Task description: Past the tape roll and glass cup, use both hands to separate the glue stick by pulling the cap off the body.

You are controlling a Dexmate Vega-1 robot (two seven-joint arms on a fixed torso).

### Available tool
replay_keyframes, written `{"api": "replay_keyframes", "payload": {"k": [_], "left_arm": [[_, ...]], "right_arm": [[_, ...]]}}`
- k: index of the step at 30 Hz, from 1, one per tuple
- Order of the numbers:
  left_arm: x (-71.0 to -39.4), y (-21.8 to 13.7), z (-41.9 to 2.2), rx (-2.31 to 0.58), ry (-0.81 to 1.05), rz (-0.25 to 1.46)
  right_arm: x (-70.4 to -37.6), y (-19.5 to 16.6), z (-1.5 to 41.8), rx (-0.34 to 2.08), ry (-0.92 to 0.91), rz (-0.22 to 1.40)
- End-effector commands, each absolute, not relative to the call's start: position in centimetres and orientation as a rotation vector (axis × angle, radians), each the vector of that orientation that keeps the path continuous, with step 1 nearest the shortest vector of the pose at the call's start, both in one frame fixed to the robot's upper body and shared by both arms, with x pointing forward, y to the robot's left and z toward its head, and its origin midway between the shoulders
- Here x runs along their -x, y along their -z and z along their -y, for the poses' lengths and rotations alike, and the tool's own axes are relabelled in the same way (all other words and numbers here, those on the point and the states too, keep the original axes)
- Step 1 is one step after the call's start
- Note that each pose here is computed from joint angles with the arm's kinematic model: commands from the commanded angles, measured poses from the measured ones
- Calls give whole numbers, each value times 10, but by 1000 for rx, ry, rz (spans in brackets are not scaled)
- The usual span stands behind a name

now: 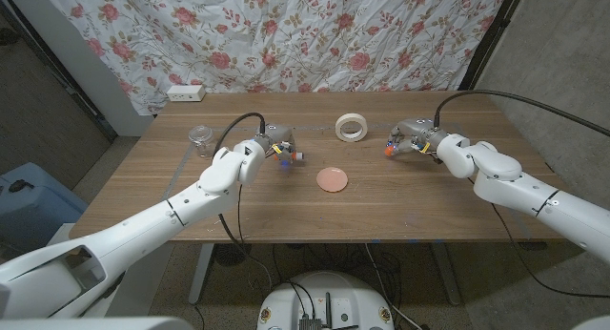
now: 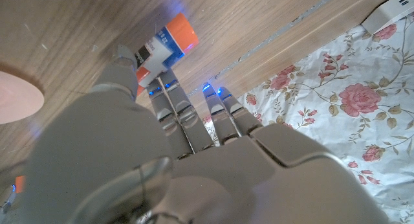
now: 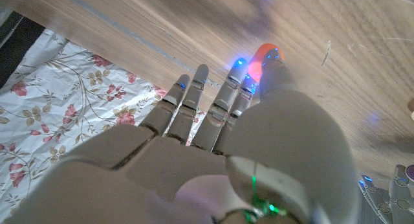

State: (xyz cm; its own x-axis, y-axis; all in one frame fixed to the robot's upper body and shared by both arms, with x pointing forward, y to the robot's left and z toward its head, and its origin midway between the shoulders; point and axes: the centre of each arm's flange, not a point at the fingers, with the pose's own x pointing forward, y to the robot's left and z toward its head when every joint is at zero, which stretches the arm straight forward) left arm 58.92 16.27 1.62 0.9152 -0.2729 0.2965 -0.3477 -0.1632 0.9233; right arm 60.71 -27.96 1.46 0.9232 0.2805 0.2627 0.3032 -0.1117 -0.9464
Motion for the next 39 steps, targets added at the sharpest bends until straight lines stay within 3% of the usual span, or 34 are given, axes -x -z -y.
{"api": "replay_keyframes", "payload": {"k": [1, 39], "left_arm": [[-593, -13, -163, -1768, -67, 454], [-592, -8, -172, -1802, -79, 428]], "right_arm": [[-608, -14, 278, 1742, 23, 398], [-610, -12, 271, 1761, -9, 295]]}}
